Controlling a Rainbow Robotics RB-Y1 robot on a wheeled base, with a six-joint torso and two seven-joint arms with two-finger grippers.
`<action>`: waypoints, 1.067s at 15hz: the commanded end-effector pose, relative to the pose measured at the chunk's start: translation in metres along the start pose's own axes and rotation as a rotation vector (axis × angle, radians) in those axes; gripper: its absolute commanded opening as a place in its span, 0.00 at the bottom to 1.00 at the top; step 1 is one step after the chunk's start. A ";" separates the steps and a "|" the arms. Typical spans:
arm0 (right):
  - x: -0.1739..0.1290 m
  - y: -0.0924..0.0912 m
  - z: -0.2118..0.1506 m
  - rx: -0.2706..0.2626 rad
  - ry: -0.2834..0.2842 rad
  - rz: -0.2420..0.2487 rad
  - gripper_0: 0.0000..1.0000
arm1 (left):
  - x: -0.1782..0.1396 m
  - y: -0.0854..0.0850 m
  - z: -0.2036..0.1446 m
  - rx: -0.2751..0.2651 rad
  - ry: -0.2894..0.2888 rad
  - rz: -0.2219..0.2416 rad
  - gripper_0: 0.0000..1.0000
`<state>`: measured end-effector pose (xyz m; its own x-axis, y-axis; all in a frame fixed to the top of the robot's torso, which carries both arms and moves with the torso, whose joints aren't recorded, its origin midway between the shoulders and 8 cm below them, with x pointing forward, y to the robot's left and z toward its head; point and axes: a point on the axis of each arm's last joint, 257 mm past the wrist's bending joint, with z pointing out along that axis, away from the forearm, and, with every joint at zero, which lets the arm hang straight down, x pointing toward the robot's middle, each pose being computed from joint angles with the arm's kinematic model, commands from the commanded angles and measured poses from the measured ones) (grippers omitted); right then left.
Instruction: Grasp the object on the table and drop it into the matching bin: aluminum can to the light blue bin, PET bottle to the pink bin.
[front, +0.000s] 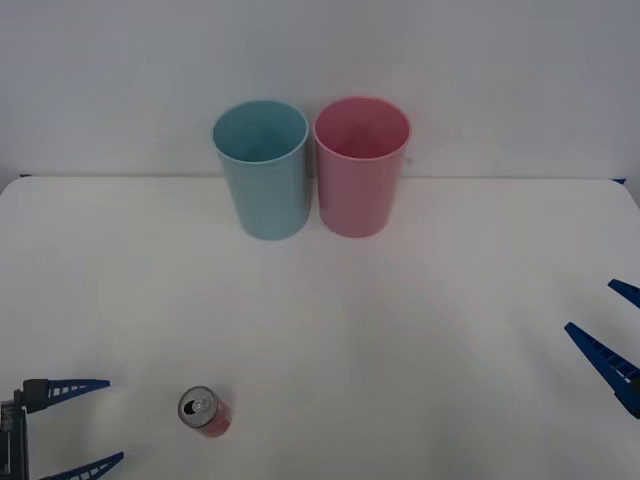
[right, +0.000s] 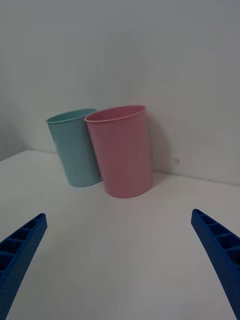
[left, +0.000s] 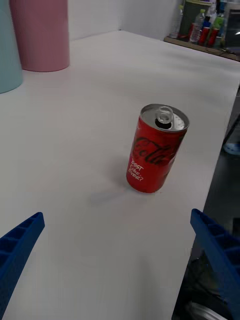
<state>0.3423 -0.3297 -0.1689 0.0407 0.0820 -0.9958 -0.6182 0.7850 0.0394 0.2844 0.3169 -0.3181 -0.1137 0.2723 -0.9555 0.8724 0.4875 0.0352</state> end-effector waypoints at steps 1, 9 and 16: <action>0.000 0.000 0.000 0.000 0.000 0.000 1.00 | 0.000 -0.012 0.012 0.041 -0.017 -0.013 1.00; 0.000 0.000 0.000 0.000 0.000 0.000 1.00 | -0.007 -0.030 0.060 0.088 -0.087 -0.003 1.00; 0.000 0.000 0.000 0.000 0.000 0.000 1.00 | -0.007 -0.034 0.091 0.116 -0.078 0.073 1.00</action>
<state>0.3423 -0.3297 -0.1689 0.0407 0.0820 -0.9958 -0.6182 0.7850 0.0394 0.2975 0.2257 -0.3391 -0.0197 0.2341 -0.9720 0.9257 0.3717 0.0707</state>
